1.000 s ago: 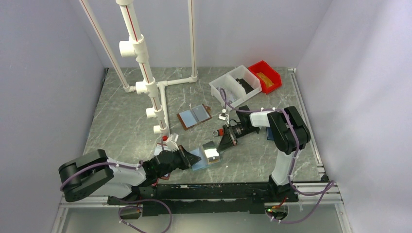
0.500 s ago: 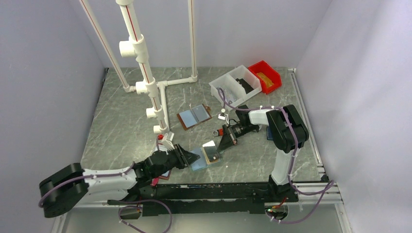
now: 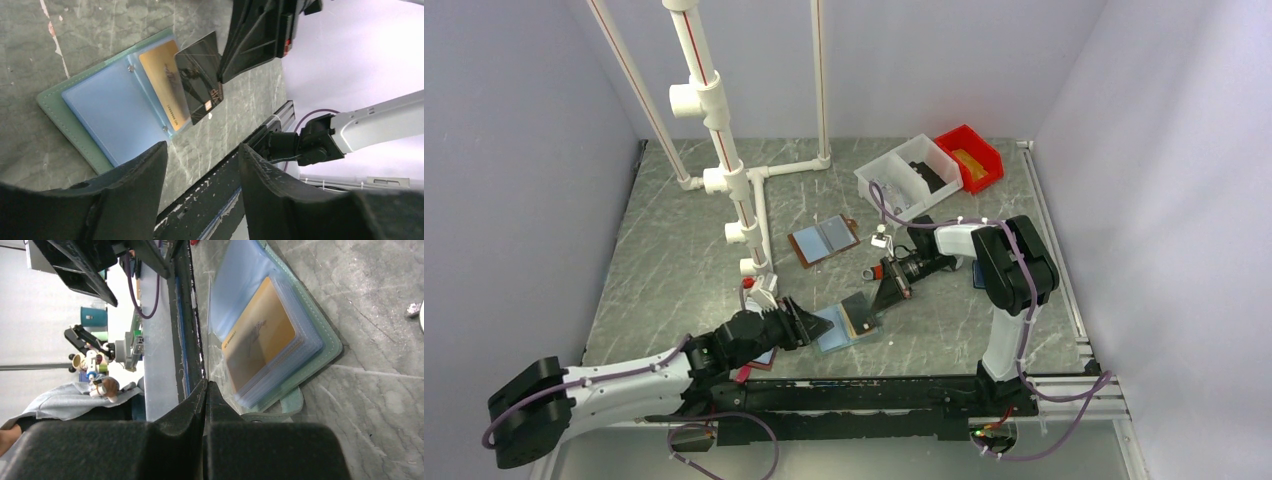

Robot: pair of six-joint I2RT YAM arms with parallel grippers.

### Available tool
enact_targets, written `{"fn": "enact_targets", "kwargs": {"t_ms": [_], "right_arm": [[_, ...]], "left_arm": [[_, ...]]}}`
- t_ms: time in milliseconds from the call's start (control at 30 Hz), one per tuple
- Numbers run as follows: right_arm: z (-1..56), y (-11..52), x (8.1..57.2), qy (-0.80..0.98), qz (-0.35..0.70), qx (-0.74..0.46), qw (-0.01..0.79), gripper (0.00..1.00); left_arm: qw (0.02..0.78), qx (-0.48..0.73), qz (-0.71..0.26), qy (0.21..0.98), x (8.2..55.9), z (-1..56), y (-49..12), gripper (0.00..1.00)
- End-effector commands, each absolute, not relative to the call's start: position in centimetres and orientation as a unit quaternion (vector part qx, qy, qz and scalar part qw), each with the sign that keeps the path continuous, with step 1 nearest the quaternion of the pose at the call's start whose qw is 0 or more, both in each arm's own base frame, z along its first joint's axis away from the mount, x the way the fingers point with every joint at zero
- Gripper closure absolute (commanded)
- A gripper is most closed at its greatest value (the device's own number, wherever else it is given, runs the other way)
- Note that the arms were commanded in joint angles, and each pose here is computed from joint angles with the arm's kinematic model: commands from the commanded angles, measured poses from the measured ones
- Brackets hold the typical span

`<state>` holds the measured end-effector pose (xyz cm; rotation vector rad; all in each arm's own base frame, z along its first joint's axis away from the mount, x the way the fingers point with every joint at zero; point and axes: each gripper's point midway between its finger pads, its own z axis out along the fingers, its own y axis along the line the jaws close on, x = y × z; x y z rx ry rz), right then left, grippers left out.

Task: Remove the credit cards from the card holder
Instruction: Remove the credit card from the card holder.

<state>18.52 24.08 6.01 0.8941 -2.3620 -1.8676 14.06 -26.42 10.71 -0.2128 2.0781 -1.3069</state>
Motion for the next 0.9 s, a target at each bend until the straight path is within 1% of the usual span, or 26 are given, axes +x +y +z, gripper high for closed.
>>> {"fn": "enact_targets", "kwargs": {"t_ms": [0, 333, 633, 767, 867], "right_arm": [[8.3, 24.6, 19.0, -0.721, -0.614, 0.32, -0.031, 1.0], [9.8, 24.6, 18.8, -0.7, -0.628, 0.336, -0.049, 1.0], [11.0, 24.5, 19.0, -0.691, -0.638, 0.334, -0.064, 1.0], [11.5, 24.4, 19.1, -0.687, -0.641, 0.334, -0.07, 1.0], [11.8, 24.3, 19.2, -0.685, -0.643, 0.334, -0.075, 1.0]], "left_arm": [[0.353, -0.07, -0.52, 0.775, 15.1, 12.9, -27.9, 0.39], [0.369, -0.043, -0.531, 0.761, 16.3, 13.6, -30.5, 0.35], [0.38, -0.047, -0.532, 0.756, 16.7, 13.8, -30.6, 0.32], [0.386, -0.052, -0.536, 0.749, 16.8, 14.2, -30.4, 0.28], [0.387, -0.058, -0.536, 0.748, 17.0, 14.4, -30.4, 0.21]]}}
